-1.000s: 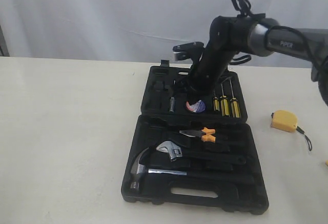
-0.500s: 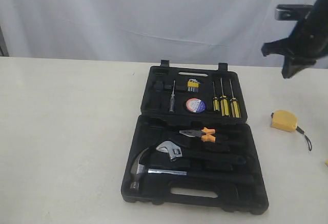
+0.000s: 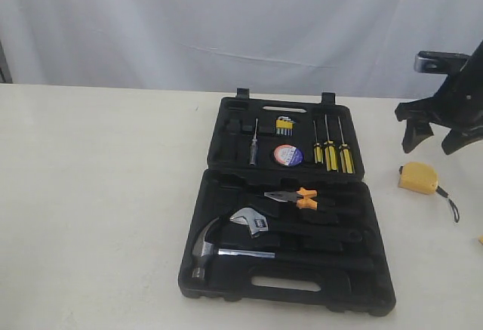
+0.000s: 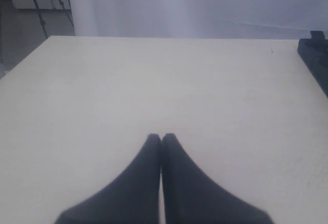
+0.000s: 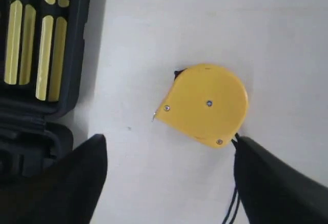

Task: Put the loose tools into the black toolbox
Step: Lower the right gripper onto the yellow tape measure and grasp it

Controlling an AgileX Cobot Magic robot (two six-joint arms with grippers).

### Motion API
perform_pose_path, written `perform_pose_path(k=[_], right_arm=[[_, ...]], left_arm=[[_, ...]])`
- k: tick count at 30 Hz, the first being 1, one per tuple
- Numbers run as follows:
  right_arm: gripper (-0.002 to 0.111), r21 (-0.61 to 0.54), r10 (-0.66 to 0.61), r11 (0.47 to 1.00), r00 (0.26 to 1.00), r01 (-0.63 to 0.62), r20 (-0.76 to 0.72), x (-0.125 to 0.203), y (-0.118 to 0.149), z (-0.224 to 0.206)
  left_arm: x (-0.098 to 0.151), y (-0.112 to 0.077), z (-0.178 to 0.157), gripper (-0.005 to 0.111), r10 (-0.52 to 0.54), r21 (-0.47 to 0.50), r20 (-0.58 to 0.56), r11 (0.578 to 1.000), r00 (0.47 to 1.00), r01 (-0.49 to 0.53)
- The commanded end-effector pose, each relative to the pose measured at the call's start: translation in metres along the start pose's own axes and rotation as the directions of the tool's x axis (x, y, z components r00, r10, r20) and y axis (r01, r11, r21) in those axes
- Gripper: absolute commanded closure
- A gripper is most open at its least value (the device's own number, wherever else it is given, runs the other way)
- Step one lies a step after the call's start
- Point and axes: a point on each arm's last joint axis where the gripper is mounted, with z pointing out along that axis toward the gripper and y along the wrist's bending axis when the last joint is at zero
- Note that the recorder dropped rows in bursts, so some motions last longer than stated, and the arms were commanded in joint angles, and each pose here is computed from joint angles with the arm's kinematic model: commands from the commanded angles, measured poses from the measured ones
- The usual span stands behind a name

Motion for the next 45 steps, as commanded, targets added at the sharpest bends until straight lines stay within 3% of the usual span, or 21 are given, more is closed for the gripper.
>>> perform_pose_path(k=[1,9,15,21,38,45], right_arm=[[0.042,0.014,0.023,1.000,1.000,-0.022,-0.017,-0.001,0.008,0.014],[0.046,0.236,-0.026,0.971,0.999,0.034,-0.035,-0.005,0.024,0.035],[0.046,0.229,-0.082,0.969,0.996,0.090,-0.044,-0.007,0.047,0.056],[0.046,0.343,-0.056,0.936,0.996,0.079,-0.077,-0.004,0.043,0.077],[0.047,0.360,-0.021,0.931,0.996,0.053,-0.091,-0.002,0.040,0.080],[0.050,0.363,-0.060,0.927,0.994,0.091,-0.096,-0.003,0.041,0.059]], left_arm=[[-0.001,0.000,0.000,0.107,-0.001,0.004,0.009,1.000,1.000,0.001],[-0.001,0.000,0.000,0.107,-0.001,0.004,0.009,1.000,1.000,0.001],[-0.001,0.000,0.000,0.107,-0.001,0.004,0.009,1.000,1.000,0.001],[-0.001,0.000,0.000,0.107,-0.001,0.004,0.009,1.000,1.000,0.001],[-0.001,0.000,0.000,0.107,-0.001,0.004,0.009,1.000,1.000,0.001],[-0.001,0.000,0.000,0.107,-0.001,0.004,0.009,1.000,1.000,0.001]])
